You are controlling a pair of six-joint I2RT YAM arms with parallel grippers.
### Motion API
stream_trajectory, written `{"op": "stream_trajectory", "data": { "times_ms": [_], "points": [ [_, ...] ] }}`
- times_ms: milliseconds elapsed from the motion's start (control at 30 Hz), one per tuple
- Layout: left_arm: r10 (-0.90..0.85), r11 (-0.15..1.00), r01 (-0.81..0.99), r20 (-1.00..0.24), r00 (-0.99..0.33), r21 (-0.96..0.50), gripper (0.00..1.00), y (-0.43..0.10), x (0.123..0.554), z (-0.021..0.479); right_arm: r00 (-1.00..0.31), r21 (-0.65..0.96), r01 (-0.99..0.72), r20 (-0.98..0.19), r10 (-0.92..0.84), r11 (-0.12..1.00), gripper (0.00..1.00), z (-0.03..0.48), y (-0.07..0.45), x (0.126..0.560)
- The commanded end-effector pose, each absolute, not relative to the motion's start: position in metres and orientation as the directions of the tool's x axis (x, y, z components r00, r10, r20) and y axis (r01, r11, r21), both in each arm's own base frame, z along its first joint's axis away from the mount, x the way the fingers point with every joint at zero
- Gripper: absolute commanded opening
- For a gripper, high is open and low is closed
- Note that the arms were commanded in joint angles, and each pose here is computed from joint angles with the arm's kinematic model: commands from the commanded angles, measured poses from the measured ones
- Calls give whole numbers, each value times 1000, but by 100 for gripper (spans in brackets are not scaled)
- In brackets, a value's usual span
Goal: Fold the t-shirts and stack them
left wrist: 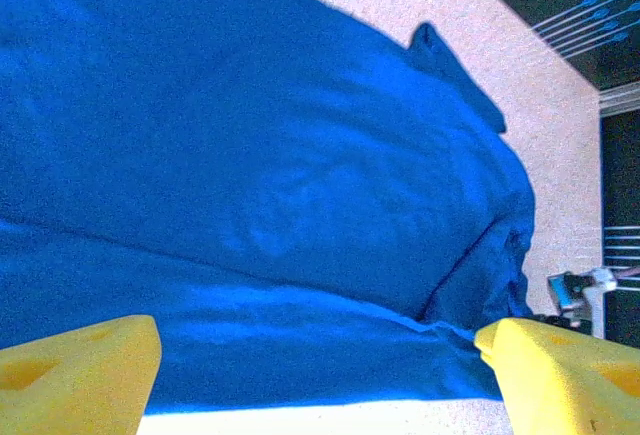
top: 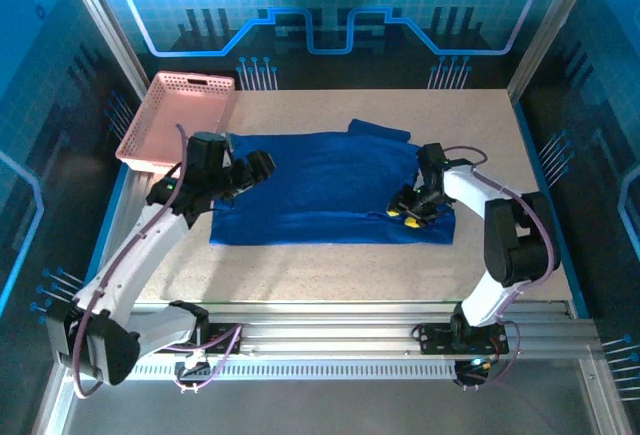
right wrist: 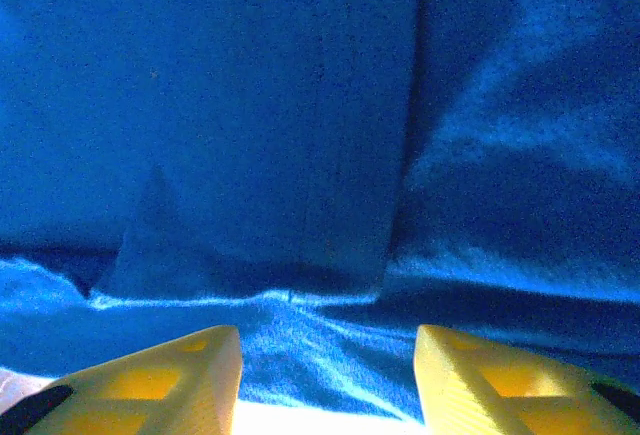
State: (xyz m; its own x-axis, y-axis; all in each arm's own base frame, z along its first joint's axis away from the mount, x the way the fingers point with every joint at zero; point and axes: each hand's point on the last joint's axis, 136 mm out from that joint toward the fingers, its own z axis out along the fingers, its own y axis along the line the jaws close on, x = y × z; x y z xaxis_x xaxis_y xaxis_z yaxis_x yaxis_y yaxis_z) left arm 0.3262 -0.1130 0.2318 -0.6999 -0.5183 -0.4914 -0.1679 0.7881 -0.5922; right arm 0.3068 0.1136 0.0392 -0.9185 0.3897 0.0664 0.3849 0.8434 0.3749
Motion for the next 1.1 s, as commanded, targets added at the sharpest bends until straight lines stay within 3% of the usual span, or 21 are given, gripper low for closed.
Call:
{"op": "stream_trajectory", "data": {
  "times_ms": [0,167,367,500,1067],
  "points": [
    [-466,835,-122,-574,-674,-536,89,-104,322,249,-913,389,399,90,397,830,49,35,122,313],
    [-466,845,-136,-587,-662,-518,89,-97,318,252,-910,380,406,87,405,831,44,28,122,320],
    [-456,855,-143,-591,-665,-499,89,-94,317,250,-918,378,380,43,394,844,20,40,123,336],
    [-456,854,-142,-588,-668,-501,89,-95,317,247,-926,380,359,31,376,852,12,45,127,344],
    [-454,857,-196,-517,-726,-476,88,-93,299,202,-971,379,212,-20,237,901,5,49,169,403]
  ]
}}
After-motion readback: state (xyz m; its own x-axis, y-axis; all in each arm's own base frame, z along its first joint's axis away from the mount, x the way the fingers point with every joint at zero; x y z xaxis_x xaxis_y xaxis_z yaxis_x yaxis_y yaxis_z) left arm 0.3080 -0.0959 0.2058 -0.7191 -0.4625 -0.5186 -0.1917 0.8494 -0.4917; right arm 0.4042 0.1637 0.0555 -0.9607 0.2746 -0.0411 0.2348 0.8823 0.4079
